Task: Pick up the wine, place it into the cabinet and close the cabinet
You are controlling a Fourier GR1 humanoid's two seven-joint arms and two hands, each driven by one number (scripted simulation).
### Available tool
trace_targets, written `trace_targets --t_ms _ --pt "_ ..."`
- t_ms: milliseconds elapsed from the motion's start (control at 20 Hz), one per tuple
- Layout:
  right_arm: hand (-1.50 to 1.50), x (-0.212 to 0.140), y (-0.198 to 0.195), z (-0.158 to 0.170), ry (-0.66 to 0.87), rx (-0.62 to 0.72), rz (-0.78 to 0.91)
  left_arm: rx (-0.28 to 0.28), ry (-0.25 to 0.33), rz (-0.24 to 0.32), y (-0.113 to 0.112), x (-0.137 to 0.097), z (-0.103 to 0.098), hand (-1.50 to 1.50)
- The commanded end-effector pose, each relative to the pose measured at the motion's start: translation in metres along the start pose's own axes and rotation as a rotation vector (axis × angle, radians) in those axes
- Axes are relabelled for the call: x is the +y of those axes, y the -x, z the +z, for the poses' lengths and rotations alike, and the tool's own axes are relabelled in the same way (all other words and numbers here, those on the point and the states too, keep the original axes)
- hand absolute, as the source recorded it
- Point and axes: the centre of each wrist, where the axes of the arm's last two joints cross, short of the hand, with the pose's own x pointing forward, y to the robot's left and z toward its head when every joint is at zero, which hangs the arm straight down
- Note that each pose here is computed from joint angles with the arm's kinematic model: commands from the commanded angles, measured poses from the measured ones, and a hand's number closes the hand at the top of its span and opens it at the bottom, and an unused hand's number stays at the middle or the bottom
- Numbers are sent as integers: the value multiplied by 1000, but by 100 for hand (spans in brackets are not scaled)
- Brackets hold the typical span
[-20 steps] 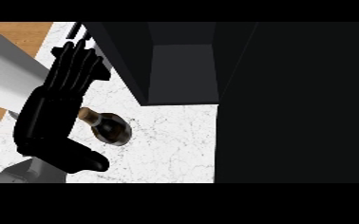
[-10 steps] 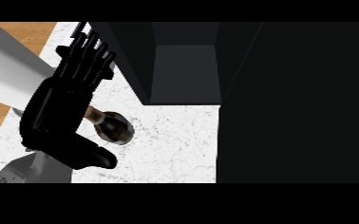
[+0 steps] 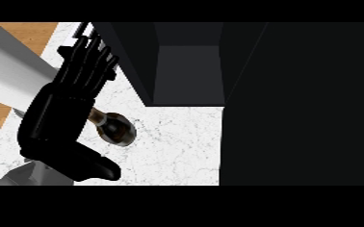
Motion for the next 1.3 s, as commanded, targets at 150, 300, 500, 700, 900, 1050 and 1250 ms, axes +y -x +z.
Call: trace_targets --t_ms 150,300,500,700,900,1050,1250 --pt "-150 -8 -16 3 -7 -4 4 8 -22 -14 -3 16 8 -150" --pt "-150 -9 -11 0 -14 0 2 20 -34 -45 11 3 16 -150" --pt "-150 -5 -14 -2 -4 3 -7 30 -64 -44 0 19 29 -150" --pt "-150 0 -17 2 -7 6 10 34 -97 -65 18 41 43 -150" --pt "-150 2 -7 -14 -24 -1 21 36 -135 -112 22 32 21 -150" --pt "-150 11 -5 -6 -6 -8 9 44 -142 -98 16 55 23 -150" --pt "-150 7 1 -3 -13 -6 -1 82 -139 -94 11 56 60 -150"
